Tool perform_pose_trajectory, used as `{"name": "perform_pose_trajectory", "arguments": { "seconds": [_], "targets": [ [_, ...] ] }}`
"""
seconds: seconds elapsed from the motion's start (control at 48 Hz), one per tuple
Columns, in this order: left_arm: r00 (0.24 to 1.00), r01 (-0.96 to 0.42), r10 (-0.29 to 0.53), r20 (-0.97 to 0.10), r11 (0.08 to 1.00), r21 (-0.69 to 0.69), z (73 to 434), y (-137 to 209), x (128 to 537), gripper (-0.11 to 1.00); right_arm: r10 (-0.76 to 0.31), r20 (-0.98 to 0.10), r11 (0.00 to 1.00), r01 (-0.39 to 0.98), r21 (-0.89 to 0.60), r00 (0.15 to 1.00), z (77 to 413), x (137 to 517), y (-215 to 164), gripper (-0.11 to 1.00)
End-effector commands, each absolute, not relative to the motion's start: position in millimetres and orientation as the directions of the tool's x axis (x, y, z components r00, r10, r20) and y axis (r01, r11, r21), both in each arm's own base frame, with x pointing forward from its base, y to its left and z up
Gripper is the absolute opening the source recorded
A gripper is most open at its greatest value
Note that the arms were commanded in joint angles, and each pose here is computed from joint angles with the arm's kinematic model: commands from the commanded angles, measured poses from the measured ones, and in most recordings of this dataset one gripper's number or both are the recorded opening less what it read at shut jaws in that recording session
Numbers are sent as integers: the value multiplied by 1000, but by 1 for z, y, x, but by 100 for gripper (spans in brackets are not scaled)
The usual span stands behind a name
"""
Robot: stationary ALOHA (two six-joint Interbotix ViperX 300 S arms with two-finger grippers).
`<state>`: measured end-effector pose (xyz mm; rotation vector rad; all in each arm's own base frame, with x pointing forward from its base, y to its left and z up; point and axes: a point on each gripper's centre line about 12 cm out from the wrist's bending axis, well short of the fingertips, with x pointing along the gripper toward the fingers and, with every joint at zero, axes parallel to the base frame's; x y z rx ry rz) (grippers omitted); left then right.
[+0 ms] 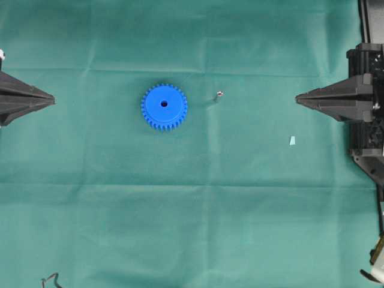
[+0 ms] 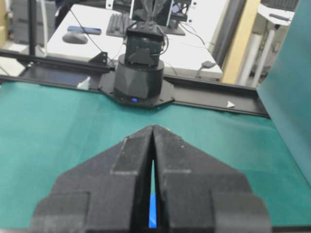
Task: Insert the shaft into the center hole of the gear.
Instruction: 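Move the right gripper left toward the small silver shaft, then close the right gripper on the silver shaft and lift it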
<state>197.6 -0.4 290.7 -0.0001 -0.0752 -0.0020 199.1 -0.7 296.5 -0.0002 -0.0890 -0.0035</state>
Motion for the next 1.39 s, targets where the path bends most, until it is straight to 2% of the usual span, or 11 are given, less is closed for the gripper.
{"name": "perform_pose_trajectory", "arguments": {
  "seconds": [0.0, 0.395, 0.728, 0.77, 0.832, 0.978, 1.041, 1.374],
  "targets": [
    [997, 2, -2, 74, 1000, 6, 301, 0, 202, 0, -8, 93, 1000, 8, 2, 996, 301, 201, -2, 3],
    [998, 1, -2, 57, 1000, 4, 301, 0, 201, 0, -100, -12, 994, 100, 36, 995, 284, 224, -22, 3],
    [999, 2, -2, 54, 1000, 3, 300, 0, 202, 0, -190, -154, 976, 203, 74, 970, 247, 252, -46, 4],
    [999, 2, -2, 51, 1000, 3, 299, 0, 202, 0, -194, -172, 975, 209, 73, 966, 242, 257, -48, 8],
    [999, 2, -2, 48, 1000, 3, 299, 0, 202, 0, -199, -196, 974, 217, 73, 960, 236, 264, -51, 21],
    [999, 0, 0, 40, 1000, 3, 297, 0, 203, 0, -222, -246, 966, 248, 80, 944, 215, 281, -60, 63],
    [999, 2, -2, 38, 1000, 3, 297, 0, 203, 0, -230, -255, 962, 259, 85, 939, 206, 287, -62, 77],
    [999, 2, -2, 35, 1000, 3, 296, 0, 203, 0, -278, -385, 932, 344, 113, 880, 139, 311, -75, 72]
  ]
}}
